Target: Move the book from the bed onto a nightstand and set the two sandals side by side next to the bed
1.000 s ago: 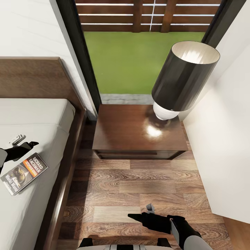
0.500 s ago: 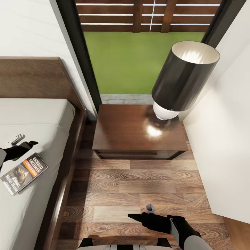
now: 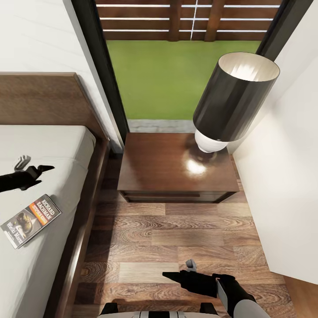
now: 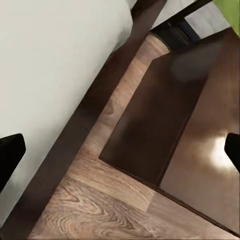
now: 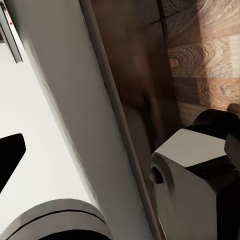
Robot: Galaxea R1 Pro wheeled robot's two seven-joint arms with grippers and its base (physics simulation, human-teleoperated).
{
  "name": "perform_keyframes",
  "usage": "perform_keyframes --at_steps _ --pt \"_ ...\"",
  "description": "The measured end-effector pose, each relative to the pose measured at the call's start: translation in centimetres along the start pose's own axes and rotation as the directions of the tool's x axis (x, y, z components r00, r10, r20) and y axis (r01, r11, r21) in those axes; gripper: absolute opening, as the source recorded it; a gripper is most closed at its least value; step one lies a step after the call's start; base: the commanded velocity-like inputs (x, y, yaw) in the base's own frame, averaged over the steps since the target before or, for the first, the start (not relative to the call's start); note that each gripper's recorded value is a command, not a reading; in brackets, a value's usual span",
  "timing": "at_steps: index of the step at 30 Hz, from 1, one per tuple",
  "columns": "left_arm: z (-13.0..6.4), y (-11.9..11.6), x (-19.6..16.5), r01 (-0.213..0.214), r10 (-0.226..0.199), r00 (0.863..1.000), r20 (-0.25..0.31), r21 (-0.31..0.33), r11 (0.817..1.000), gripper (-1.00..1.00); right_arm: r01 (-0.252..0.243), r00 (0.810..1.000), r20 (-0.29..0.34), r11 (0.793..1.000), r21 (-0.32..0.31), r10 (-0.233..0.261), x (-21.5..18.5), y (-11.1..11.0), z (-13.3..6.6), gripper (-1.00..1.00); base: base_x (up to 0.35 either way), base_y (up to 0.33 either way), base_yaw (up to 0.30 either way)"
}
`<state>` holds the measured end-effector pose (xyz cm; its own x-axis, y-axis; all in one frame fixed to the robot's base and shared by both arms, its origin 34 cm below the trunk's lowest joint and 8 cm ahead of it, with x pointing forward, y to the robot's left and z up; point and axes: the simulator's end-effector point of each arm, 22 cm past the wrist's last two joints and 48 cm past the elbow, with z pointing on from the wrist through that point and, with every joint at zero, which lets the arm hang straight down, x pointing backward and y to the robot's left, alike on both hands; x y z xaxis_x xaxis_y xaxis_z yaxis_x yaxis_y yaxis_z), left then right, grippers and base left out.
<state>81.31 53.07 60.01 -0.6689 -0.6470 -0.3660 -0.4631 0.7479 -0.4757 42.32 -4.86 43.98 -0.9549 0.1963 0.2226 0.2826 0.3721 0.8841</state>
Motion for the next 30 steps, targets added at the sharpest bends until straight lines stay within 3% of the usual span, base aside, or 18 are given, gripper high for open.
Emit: perform_keyframes --at_steps 5,7,16,30 --pt "-0.4 -3.5 0.2 -0.003 0.006 1.0 -0.02 0.134 0.991 1.0 0.0 1.0 0.0 1.0 0.0 0.0 0.0 0.0 0.0 1.0 0.0 0.0 0.0" --pt "-0.3 -4.1 0.6 -0.008 0.012 0.999 -0.031 0.151 0.988 1.0 0.0 1.0 0.0 1.0 0.0 0.0 0.0 0.0 0.0 1.0 0.0 0.0 0.0" --pt "0.5 -4.7 1.9 -0.015 0.025 0.998 -0.06 0.162 0.987 1.0 -0.001 1.0 0.001 1.0 0.0 0.001 0.0 0.0 0.0 1.0 0.0 0.0 0.0" --pt "0.9 -4.7 3.5 0.013 0.002 0.996 -0.091 0.166 0.986 1.0 0.013 1.0 0.006 1.0 -0.003 -0.013 -0.4 0.5 -0.1 1.0 0.0 0.0 -0.035"
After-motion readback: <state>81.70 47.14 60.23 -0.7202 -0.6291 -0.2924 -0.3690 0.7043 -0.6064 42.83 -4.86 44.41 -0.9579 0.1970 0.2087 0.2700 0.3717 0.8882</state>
